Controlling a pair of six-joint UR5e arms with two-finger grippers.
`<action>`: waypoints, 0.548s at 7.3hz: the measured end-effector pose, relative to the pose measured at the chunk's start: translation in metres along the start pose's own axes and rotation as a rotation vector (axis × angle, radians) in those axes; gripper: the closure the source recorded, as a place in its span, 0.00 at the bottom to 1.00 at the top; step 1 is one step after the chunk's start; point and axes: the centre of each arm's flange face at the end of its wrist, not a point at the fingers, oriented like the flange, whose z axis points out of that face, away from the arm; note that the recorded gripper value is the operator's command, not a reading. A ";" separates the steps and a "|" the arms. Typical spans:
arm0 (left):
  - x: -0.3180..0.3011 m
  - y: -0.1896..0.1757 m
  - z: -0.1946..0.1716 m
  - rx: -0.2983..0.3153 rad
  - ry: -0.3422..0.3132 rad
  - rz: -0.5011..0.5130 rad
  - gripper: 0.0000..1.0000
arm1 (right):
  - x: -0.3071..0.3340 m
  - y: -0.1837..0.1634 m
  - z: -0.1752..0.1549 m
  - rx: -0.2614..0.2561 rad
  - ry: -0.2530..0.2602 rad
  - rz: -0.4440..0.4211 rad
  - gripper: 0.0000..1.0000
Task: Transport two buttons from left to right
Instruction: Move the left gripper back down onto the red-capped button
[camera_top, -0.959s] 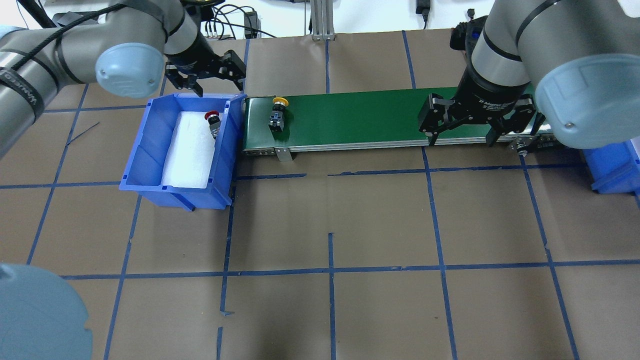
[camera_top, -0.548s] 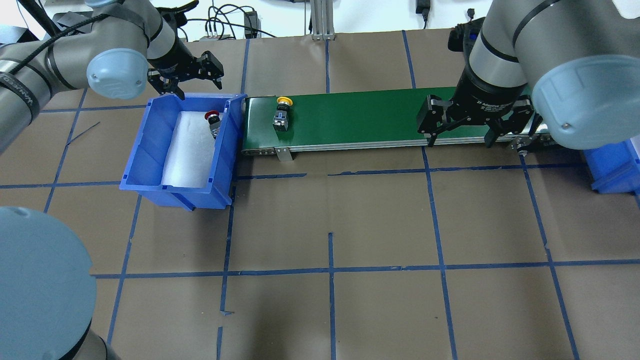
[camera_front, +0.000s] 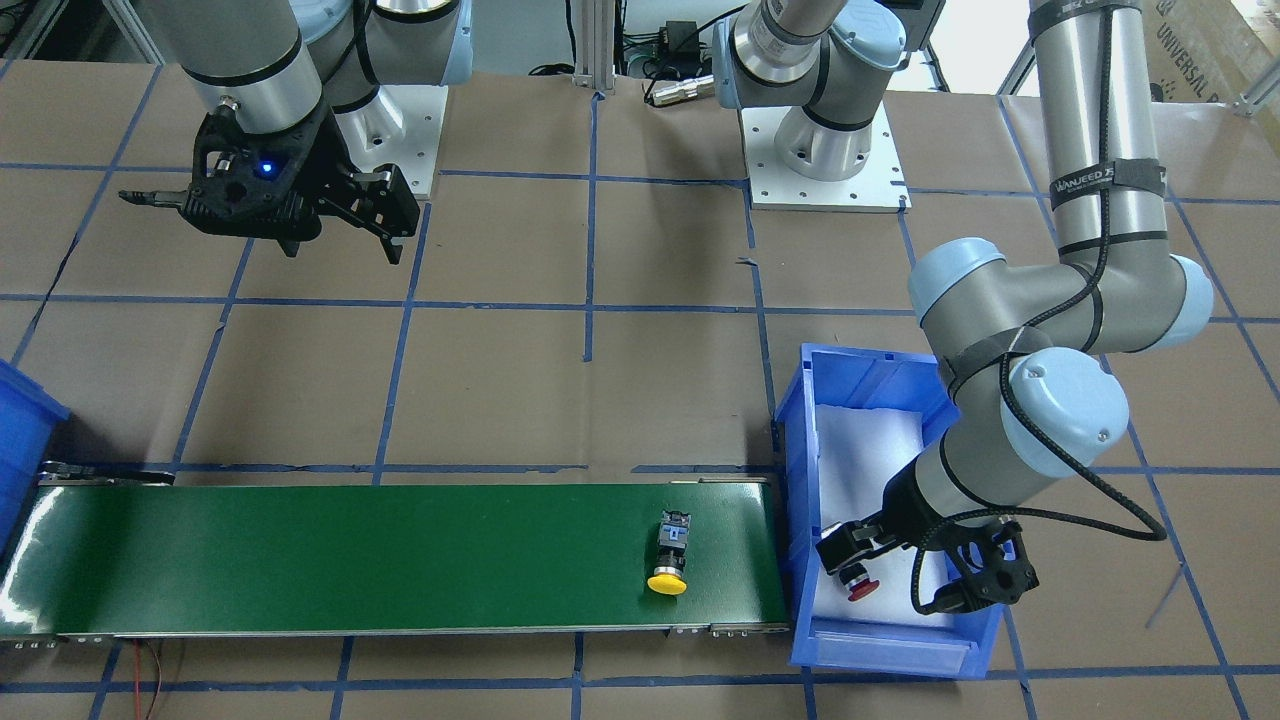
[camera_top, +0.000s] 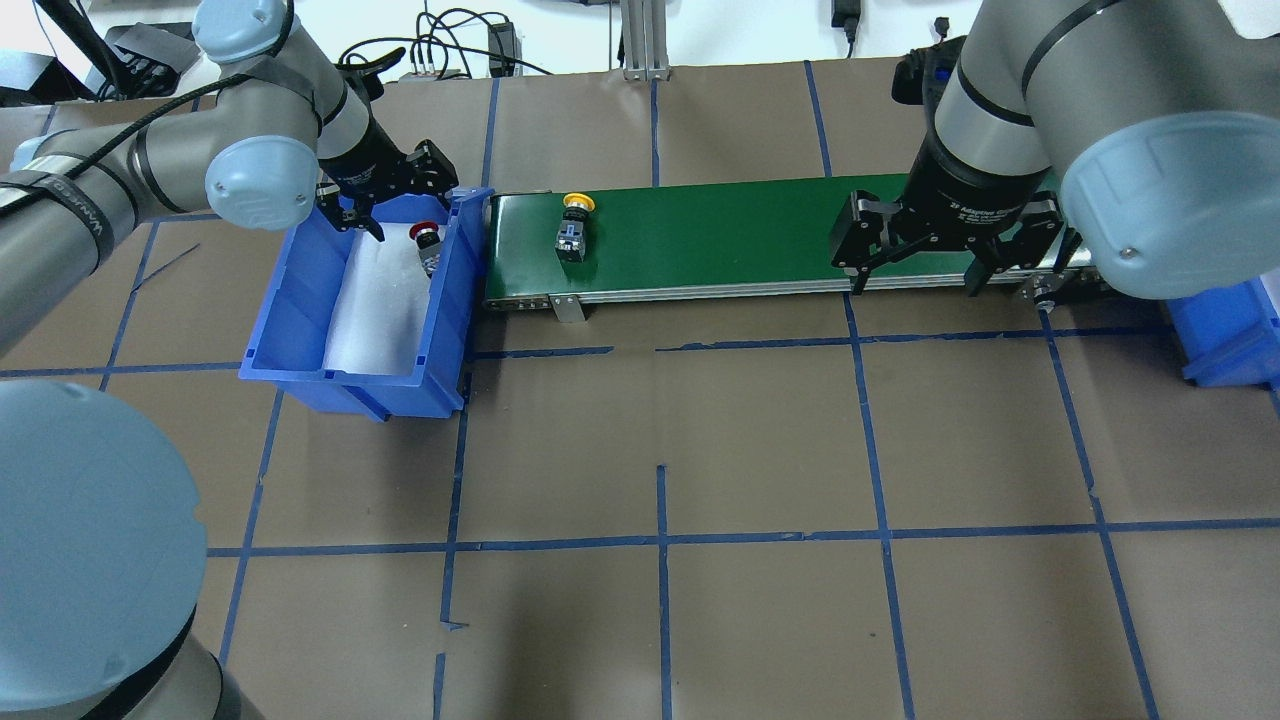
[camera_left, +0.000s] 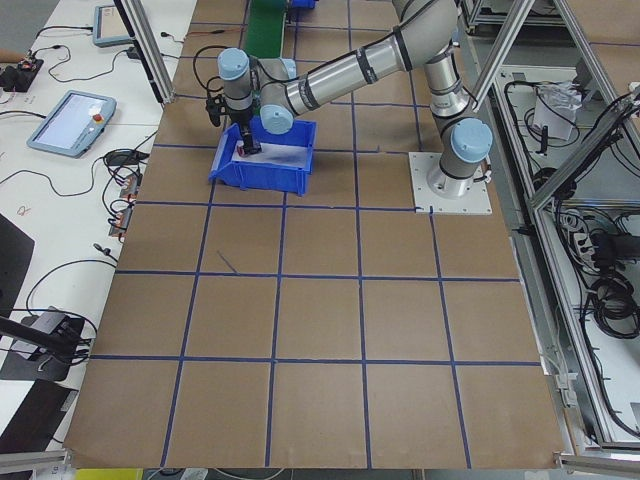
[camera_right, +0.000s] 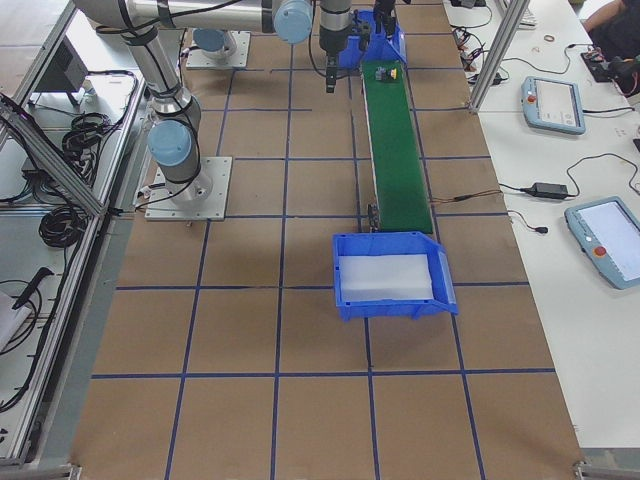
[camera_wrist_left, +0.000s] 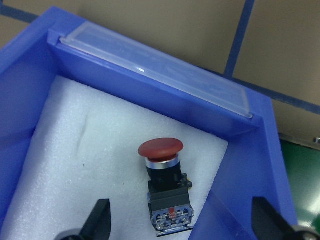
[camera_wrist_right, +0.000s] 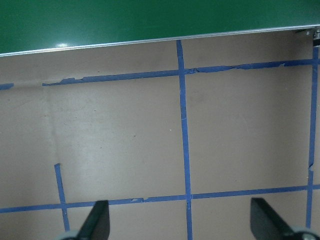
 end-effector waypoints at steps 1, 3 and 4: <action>-0.008 -0.006 -0.003 0.005 0.006 -0.021 0.02 | 0.000 0.000 -0.001 0.002 0.000 0.000 0.00; -0.030 -0.012 0.004 -0.018 0.051 -0.094 0.02 | 0.000 0.000 -0.001 0.003 0.000 0.000 0.00; -0.035 -0.010 0.017 -0.045 0.061 -0.119 0.02 | 0.000 0.000 0.000 0.003 0.001 0.000 0.00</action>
